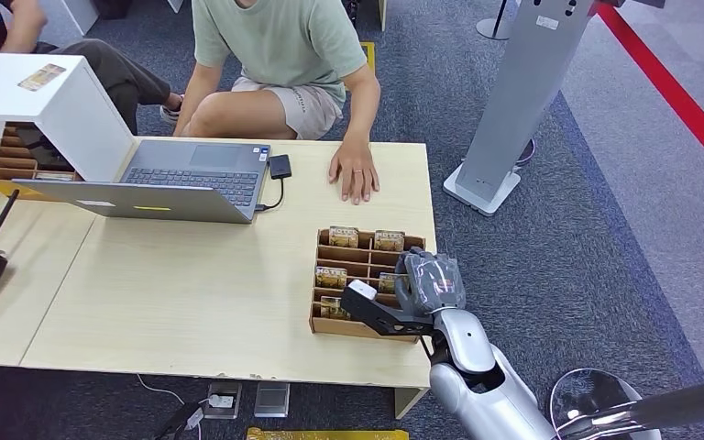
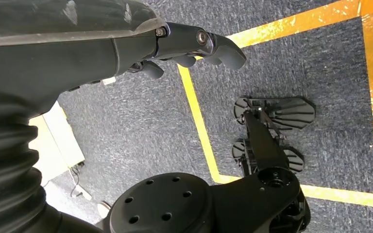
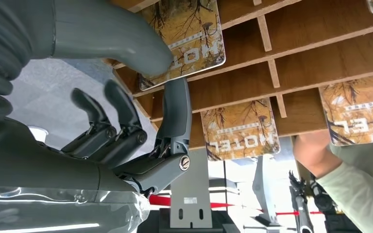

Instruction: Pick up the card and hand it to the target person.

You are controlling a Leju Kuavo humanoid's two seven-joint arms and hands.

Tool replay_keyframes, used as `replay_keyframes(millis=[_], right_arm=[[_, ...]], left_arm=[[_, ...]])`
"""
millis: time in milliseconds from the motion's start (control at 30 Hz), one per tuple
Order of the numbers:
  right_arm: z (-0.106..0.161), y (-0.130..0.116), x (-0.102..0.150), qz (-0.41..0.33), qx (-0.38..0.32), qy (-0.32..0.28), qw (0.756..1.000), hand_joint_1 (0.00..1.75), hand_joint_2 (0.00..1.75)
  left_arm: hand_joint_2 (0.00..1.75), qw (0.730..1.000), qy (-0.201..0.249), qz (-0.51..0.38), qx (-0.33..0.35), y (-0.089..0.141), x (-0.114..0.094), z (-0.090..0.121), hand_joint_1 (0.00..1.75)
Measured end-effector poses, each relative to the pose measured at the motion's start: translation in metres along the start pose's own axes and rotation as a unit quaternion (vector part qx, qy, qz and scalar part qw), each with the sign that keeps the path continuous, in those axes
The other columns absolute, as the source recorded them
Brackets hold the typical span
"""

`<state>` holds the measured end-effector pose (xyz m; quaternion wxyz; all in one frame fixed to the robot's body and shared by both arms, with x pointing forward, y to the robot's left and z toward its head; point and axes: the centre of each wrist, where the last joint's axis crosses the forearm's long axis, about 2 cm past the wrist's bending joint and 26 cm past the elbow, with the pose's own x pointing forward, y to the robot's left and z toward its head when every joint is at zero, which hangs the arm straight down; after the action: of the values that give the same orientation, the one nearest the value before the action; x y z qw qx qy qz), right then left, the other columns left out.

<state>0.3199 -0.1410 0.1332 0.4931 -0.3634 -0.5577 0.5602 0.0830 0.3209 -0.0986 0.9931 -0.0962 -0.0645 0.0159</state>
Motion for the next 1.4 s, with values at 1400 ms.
replay_keyframes(millis=[1400], right_arm=[[0.017,-0.07,0.001,-0.024,-0.179,-0.08,0.98,1.75,1.75]], left_arm=[[1.75,1.0,-0.008,-0.016,-0.007,0.001,-0.001,0.0,0.0]])
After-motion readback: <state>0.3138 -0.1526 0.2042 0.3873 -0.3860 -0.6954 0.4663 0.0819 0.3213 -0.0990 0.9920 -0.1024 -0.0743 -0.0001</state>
